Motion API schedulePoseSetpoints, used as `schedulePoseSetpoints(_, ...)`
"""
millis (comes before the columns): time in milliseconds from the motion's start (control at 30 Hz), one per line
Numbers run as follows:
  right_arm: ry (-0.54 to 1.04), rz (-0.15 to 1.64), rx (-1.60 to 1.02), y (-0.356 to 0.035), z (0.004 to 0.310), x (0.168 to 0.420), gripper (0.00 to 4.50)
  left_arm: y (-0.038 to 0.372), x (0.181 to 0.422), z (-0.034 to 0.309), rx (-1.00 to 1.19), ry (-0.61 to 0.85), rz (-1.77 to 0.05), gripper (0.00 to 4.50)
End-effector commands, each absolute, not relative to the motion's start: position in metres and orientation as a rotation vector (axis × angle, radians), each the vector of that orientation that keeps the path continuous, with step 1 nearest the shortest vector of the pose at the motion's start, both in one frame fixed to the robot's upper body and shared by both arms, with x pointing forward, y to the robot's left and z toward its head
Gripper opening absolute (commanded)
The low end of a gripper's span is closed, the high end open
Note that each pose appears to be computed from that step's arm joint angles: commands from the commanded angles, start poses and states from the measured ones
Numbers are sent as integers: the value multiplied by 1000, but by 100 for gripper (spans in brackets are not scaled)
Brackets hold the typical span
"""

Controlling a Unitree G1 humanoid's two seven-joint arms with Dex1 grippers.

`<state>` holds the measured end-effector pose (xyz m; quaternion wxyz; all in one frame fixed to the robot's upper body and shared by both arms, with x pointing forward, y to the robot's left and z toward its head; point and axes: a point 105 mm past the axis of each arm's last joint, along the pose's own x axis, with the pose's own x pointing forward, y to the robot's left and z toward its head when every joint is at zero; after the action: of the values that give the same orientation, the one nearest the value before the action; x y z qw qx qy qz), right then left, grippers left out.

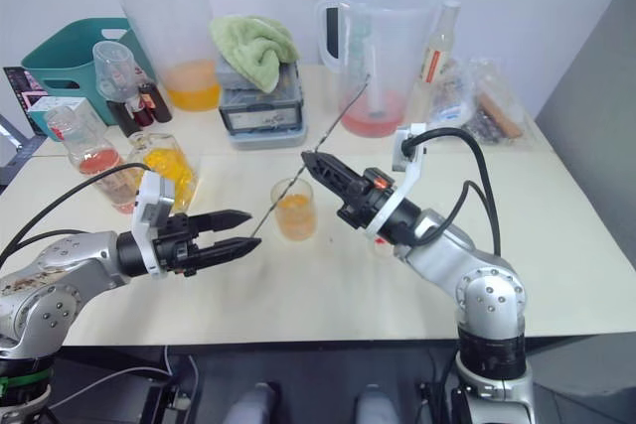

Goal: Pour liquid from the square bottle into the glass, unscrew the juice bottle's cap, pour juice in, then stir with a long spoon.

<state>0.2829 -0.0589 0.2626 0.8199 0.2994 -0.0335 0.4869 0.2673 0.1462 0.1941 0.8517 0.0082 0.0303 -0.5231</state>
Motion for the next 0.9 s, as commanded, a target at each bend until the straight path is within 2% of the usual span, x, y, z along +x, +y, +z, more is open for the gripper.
schedulePoseSetpoints(33, -170, 1042, 612, -68, 287, 282, 0, 169, 270, 205, 71, -29, -992, 446)
schedulePoseSetpoints(200, -236, 1076, 526, -73, 313, 282, 0, 190, 271, 211, 160, -133, -880, 446)
schedulePoseSetpoints(267, -249, 1087, 504, -73, 320, 282, 0, 191, 270, 213, 174, -167, -878, 446)
schedulePoseSetpoints(400, -296, 1117, 273, -61, 345, 286, 0, 183, 263, 209, 207, -203, -937, 446)
schedulePoseSetpoints(700, -282, 1146, 13, -42, 341, 298, 0, 179, 267, 204, 158, -186, -955, 446)
schedulePoseSetpoints(900, -244, 1135, -99, -28, 326, 315, 0, 177, 269, 204, 161, -178, -955, 446)
